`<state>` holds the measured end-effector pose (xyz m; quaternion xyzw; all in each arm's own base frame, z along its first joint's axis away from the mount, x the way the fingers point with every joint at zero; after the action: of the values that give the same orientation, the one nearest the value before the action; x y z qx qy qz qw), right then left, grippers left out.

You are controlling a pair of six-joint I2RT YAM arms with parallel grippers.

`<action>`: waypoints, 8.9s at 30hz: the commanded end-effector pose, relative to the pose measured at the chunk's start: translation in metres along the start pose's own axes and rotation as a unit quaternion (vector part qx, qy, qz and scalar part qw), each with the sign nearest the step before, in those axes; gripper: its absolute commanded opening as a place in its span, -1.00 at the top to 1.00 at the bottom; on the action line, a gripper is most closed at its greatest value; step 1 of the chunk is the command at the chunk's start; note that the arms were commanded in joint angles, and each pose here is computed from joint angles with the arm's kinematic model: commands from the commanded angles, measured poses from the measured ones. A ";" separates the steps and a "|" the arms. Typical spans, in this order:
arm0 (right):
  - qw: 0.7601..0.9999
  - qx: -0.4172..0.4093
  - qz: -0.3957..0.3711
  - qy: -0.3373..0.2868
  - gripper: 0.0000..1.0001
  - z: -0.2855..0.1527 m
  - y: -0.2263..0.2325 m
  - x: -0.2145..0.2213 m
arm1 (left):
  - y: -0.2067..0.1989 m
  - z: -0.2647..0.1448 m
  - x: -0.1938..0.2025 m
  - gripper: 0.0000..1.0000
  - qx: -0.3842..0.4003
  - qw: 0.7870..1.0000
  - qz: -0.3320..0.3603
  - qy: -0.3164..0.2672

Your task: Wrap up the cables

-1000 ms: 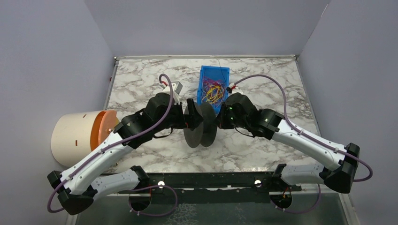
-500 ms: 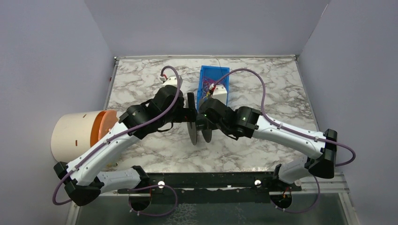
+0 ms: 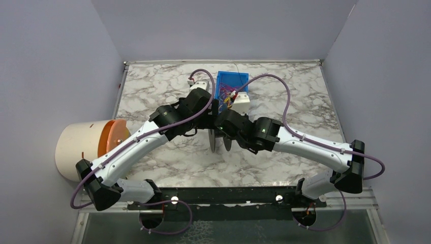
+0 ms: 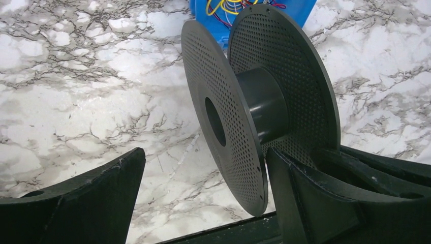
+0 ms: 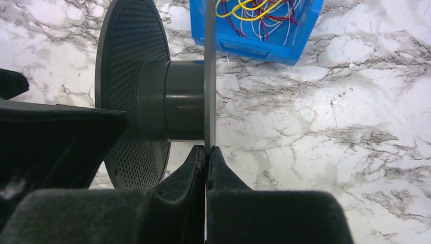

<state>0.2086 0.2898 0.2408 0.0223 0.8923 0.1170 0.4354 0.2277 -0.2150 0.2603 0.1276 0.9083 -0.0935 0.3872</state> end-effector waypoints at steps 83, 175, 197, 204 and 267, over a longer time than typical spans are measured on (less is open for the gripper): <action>0.995 -0.067 -0.001 0.069 -0.06 0.002 -0.063 0.028 | 0.064 0.062 0.010 0.92 -0.002 0.995 0.090 0.039; 0.978 -0.071 -0.192 0.025 0.56 0.290 -0.026 -0.114 | 0.117 -0.062 0.036 -0.97 -0.040 0.962 -0.022 -0.271; 0.963 -0.060 -0.137 -0.225 0.98 0.118 -0.016 -0.288 | 0.116 -0.057 0.037 -0.98 -0.040 0.964 -0.021 -0.260; 0.942 -0.087 -0.106 -0.307 0.98 0.045 -0.010 -0.340 | 0.114 -0.055 0.037 -0.98 -0.037 0.966 -0.018 -0.256; 0.803 -0.343 -0.068 -0.482 0.98 -0.289 -0.065 -0.290 | 0.026 -0.131 -0.031 -0.98 0.221 0.933 0.037 -0.283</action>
<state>0.1769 0.1122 0.6449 -0.0741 0.4531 0.3314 0.8243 0.1822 -0.1407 0.3472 0.1688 0.7397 -0.2459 0.6032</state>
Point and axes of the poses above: each gripper's point midway between its finger pads, its own z axis out along the fingers, its own y axis along the line the jaws close on, x = y × z, the point moved 2 cm from there along -z, back along the fingers, and after that the axes turned 9 degrees about z, right-handed, at the moved point
